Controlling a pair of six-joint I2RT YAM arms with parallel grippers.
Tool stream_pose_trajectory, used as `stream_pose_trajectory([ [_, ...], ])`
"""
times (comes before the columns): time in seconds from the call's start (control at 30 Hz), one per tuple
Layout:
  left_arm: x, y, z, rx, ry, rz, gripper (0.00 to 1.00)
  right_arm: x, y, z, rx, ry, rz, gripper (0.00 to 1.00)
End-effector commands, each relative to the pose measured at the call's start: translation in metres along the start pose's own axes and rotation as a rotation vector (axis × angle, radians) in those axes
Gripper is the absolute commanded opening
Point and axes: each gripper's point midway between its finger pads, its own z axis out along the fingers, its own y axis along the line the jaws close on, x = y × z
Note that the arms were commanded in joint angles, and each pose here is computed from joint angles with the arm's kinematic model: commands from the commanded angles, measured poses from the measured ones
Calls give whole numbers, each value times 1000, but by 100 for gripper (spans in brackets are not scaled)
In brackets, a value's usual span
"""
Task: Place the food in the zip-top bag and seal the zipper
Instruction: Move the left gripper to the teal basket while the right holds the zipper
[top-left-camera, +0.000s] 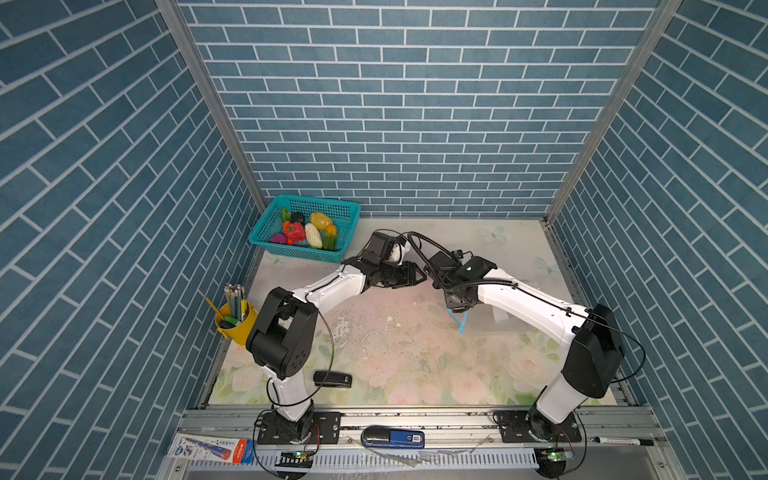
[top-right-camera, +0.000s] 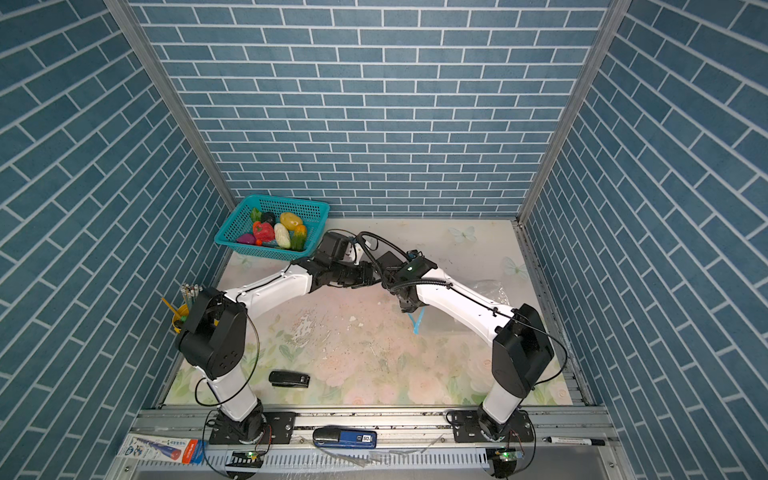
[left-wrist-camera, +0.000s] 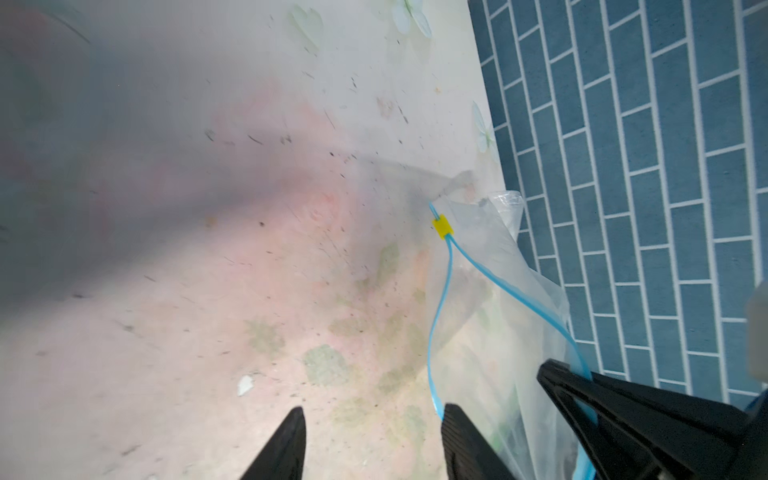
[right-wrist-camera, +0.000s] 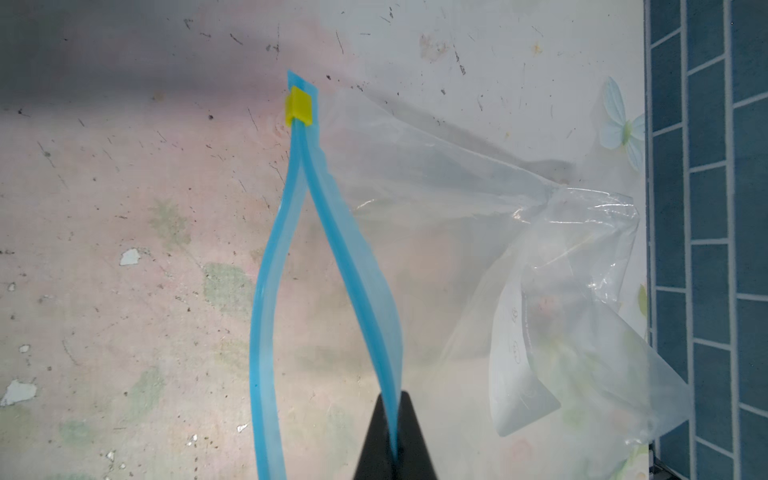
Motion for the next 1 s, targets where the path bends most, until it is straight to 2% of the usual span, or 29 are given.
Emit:
stream_pose_trajectory([
  [0.0,-21,23,-37,-157,-22,50,58,3,-2,4,9,11,16,0],
  [0.23,-78,62,-84,-328,-108,76,70,-1,0,2,-3,1,14,0],
  [0.43,-107,106,-94,-417,-83,35,72,-2,0,-1,-20,-9,23,0],
  [0.67,-124,136,-105,-484,-88,17,78,1,1,-1,-35,-9,35,0],
  [0.97,-135,164,-123,-542,-111,6,80,2,2,-1,-44,-8,39,0],
])
